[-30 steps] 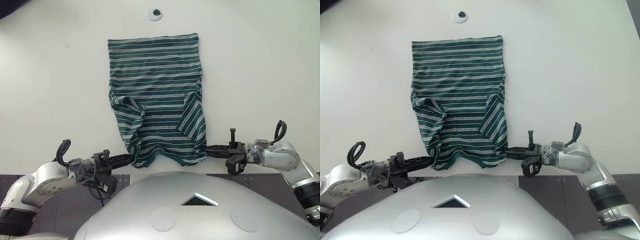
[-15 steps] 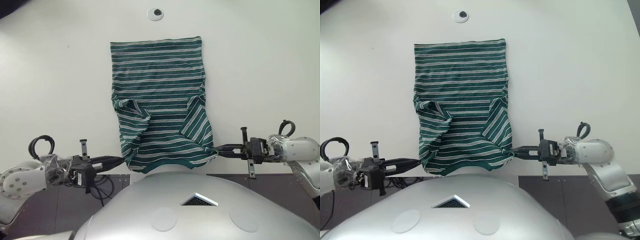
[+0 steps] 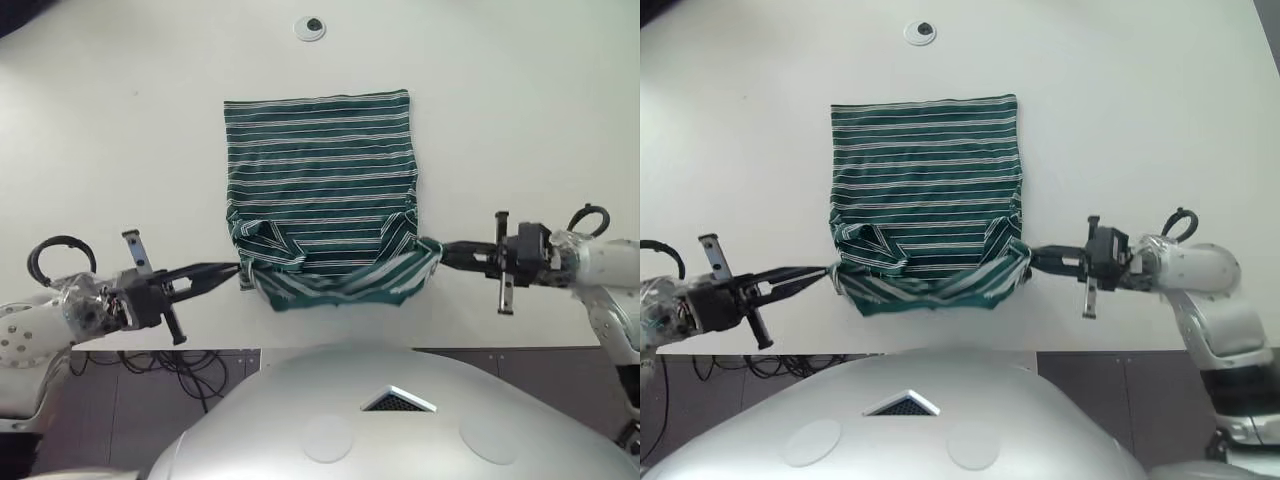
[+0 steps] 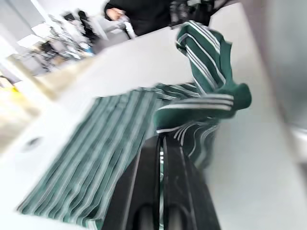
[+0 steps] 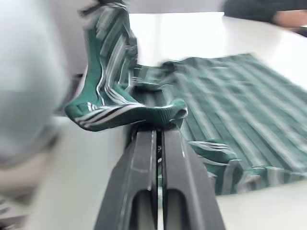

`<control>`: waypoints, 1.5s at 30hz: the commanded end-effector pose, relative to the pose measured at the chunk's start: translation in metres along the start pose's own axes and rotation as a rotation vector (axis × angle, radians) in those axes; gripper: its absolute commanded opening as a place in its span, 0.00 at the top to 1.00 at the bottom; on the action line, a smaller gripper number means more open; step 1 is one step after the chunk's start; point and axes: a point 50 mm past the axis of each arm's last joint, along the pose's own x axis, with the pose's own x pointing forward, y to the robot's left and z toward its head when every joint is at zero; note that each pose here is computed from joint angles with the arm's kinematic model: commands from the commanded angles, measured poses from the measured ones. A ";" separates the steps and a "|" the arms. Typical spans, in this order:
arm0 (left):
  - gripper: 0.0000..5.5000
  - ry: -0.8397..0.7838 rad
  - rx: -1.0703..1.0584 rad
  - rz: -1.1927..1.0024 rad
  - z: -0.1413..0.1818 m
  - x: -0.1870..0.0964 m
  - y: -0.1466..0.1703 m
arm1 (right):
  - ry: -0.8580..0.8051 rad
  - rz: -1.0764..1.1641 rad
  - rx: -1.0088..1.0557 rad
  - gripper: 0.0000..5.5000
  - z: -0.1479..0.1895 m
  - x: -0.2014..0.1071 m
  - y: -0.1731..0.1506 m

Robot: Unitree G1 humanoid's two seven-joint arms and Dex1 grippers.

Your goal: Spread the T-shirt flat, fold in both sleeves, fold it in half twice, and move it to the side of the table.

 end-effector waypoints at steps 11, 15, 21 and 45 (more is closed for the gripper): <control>1.00 0.193 0.021 0.471 -0.064 0.086 0.125 | 0.033 -0.421 -0.021 1.00 0.012 0.064 -0.125; 1.00 0.290 -0.017 0.517 -0.081 0.091 0.142 | 0.076 -0.452 0.019 1.00 0.002 0.079 -0.138; 0.96 0.282 -0.159 0.564 -0.089 0.102 0.150 | 0.063 -0.513 0.148 0.90 -0.005 0.101 -0.155; 0.83 0.473 0.698 -0.195 -0.071 0.105 0.052 | 0.508 0.039 -0.701 0.80 -0.035 0.088 -0.096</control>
